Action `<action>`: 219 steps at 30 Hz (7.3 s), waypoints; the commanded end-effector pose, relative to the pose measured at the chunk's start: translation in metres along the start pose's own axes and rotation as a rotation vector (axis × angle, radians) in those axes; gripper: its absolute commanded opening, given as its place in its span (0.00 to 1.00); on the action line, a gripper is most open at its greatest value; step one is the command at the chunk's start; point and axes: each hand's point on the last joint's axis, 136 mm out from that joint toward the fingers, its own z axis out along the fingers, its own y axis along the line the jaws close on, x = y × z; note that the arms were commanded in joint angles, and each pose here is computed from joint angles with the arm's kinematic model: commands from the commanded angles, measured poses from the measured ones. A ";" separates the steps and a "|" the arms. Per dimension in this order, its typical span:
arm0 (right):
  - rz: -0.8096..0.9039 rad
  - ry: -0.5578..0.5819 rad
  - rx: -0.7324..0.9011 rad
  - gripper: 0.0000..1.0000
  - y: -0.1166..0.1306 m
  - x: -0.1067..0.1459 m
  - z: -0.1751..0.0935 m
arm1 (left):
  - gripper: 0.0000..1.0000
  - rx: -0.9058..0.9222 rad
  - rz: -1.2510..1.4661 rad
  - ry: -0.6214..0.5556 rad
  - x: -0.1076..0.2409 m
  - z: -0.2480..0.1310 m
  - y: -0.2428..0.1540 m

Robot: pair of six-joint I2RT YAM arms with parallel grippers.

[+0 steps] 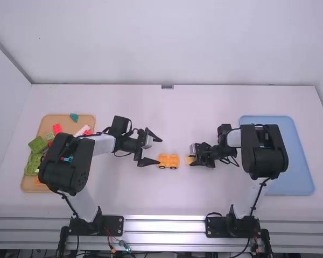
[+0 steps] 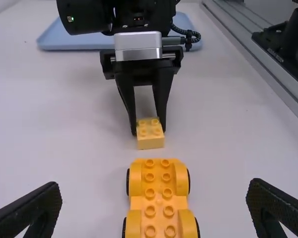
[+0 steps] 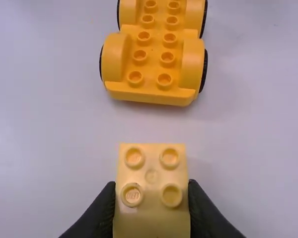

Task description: Assemble lego blocks to make yellow taxi

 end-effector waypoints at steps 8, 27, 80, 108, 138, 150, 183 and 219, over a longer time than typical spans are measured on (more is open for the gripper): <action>0.128 -0.067 -0.016 0.11 -0.009 -0.033 -0.022 | 0.99 -0.007 0.038 0.050 0.026 0.016 -0.005; 0.085 -0.033 0.094 0.01 -0.009 -0.102 -0.032 | 0.99 -0.017 -0.046 0.123 0.076 0.056 -0.006; 0.039 0.036 0.128 0.00 0.007 -0.069 0.038 | 0.51 -0.010 -0.073 0.182 0.088 0.065 -0.012; 0.060 0.006 0.140 0.10 0.000 -0.065 0.037 | 0.52 -0.016 -0.067 0.184 0.090 0.065 -0.014; 0.065 0.043 0.141 0.20 0.002 -0.065 0.045 | 0.52 -0.016 -0.068 0.184 0.090 0.065 -0.014; 0.069 0.065 0.151 0.19 0.000 -0.061 0.044 | 0.52 -0.018 -0.065 0.184 0.090 0.065 -0.014; 0.069 0.055 0.143 0.25 -0.005 -0.067 0.038 | 0.52 -0.017 -0.066 0.184 0.090 0.065 -0.014; 0.037 -0.078 0.128 0.00 -0.008 -0.097 0.014 | 0.53 -0.018 -0.065 0.183 0.090 0.065 -0.014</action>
